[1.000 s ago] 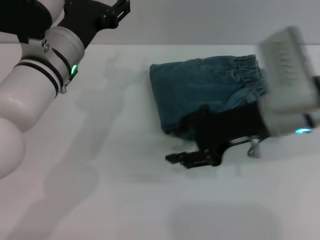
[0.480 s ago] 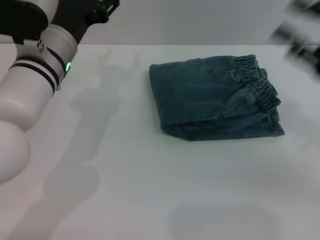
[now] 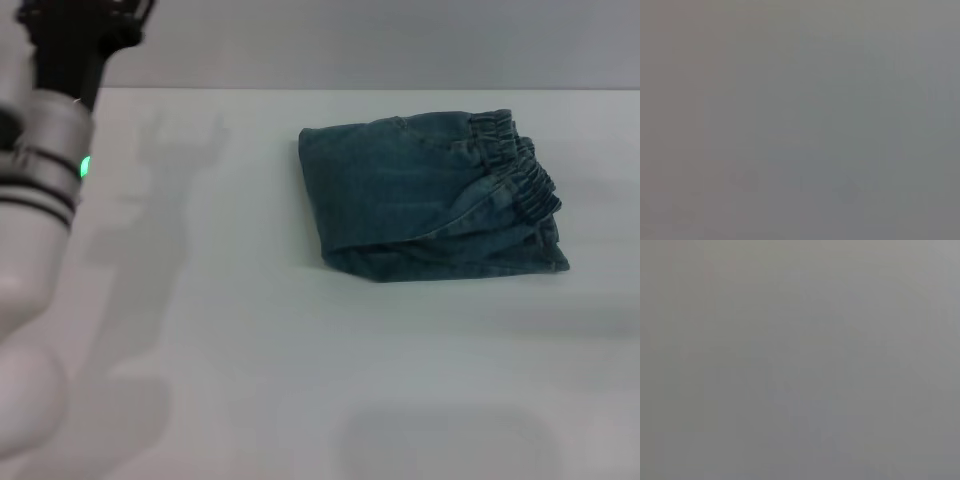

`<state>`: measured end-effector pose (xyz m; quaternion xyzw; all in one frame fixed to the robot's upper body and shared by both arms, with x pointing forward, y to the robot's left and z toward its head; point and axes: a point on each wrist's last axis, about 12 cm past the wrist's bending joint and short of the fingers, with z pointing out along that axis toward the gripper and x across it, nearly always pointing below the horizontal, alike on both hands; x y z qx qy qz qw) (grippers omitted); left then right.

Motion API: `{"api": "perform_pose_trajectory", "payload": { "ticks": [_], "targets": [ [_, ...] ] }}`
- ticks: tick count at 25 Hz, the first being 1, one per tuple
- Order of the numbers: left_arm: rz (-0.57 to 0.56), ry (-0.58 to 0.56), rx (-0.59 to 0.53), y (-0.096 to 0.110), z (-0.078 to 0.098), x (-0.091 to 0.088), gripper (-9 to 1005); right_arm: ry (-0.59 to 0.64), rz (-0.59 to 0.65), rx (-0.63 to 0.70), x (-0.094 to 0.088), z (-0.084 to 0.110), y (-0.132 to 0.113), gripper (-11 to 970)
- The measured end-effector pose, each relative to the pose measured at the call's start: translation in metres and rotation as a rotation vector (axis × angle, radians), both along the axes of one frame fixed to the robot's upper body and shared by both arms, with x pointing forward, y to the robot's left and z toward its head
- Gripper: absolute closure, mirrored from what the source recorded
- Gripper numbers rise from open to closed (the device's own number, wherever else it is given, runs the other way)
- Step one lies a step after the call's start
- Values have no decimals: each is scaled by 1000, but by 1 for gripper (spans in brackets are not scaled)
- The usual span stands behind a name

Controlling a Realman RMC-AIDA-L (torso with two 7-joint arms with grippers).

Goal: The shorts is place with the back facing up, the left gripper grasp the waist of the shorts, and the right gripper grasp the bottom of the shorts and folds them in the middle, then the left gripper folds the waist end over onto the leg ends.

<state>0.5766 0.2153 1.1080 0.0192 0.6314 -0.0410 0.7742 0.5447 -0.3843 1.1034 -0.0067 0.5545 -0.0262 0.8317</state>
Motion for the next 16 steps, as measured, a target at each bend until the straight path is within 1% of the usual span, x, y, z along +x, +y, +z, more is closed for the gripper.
{"api": "perform_pose_trajectory", "payload": {
  "ticks": [2,4,7,10,16],
  "targets": [
    [9,-65,-9,8,-6,-9,147,16,-67,23,-1,-6,-4,453],
    [9,-123,9,13,-12,-19,147,22,-109,46,-3,-10,-7,452],
    [4,-160,60,18,-20,-30,147,29,-130,70,-5,-15,-8,452],
    [20,-175,101,26,-26,-36,147,38,-132,79,-8,-19,-6,452],
    [41,-155,133,36,-35,-41,147,62,-132,99,-11,-26,-3,452]
  ]
}}
